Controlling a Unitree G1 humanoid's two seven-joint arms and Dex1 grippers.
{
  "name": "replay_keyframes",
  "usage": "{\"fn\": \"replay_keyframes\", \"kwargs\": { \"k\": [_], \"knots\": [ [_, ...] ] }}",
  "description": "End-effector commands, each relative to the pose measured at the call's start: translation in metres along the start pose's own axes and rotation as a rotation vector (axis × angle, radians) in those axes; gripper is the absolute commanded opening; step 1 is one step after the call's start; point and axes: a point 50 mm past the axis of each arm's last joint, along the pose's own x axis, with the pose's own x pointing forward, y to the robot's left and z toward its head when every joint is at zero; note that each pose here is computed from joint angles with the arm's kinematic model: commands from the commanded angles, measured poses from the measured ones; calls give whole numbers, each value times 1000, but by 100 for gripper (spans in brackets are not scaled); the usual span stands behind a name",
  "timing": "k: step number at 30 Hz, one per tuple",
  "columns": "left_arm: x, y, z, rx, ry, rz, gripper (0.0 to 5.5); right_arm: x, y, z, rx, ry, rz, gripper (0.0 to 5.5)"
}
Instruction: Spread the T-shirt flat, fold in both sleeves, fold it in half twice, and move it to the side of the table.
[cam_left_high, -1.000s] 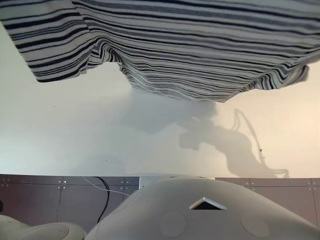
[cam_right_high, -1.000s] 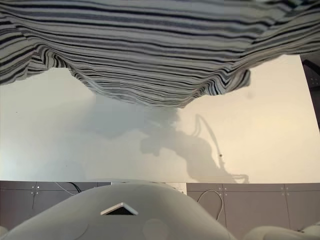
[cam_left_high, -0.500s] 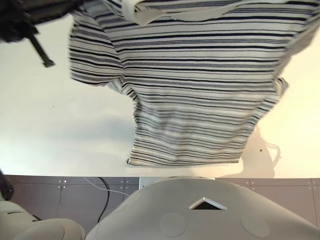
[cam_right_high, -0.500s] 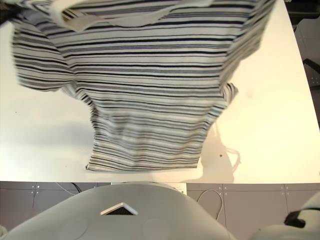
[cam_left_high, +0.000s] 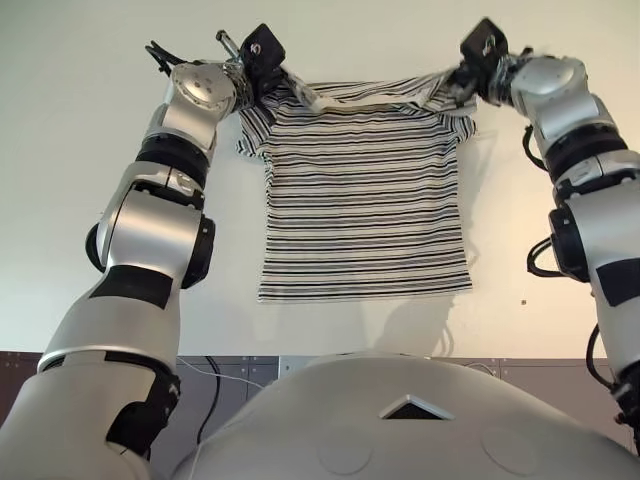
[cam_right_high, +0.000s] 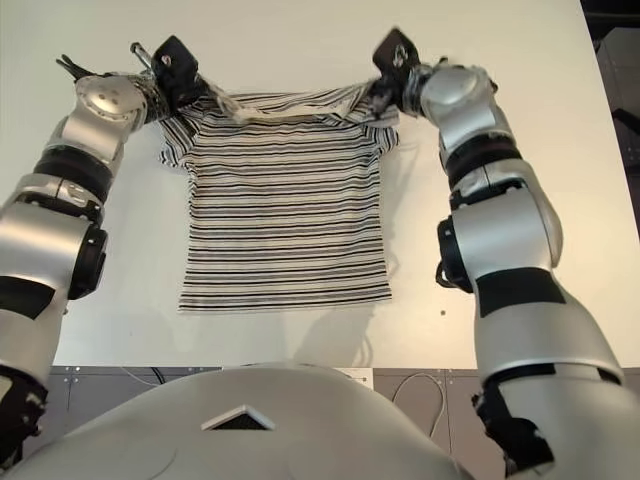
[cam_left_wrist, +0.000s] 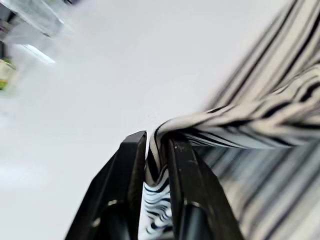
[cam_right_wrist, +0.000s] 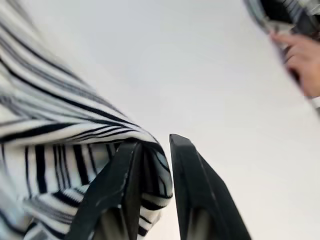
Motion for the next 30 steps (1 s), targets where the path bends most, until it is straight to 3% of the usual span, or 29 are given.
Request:
{"fn": "replay_keyframes", "kwargs": {
  "k": [1, 5, 9, 12, 15, 21, 26, 30],
  "knots": [
    [-2, 17, 4, -90, 0, 154, 133, -1, -10, -3, 104, 24, -150, 130],
    [-7, 18, -5, 66, 13, 175, 133, -1, -1, -15, 79, 51, -83, 130],
    [-21, 10, -8, 252, -184, 77, 133, -12, -1, -19, 55, -107, 82, 130],
    [-59, -30, -16, 427, -433, -153, 133, -36, 6, -32, 22, -281, 283, 130],
    [-104, -66, -21, 456, -520, -278, 133, -81, 30, -54, -14, -348, 499, 130],
    [-155, -104, -52, 549, -451, -467, 133, -160, 93, -100, -113, -242, 854, 130],
    [-195, -141, -90, 745, -396, -730, 133, -197, 119, -135, -288, -72, 1005, 130],
    [-229, -154, -120, 698, -288, -872, 133, -231, 129, -135, -254, -39, 1088, 130]
  ]
}}
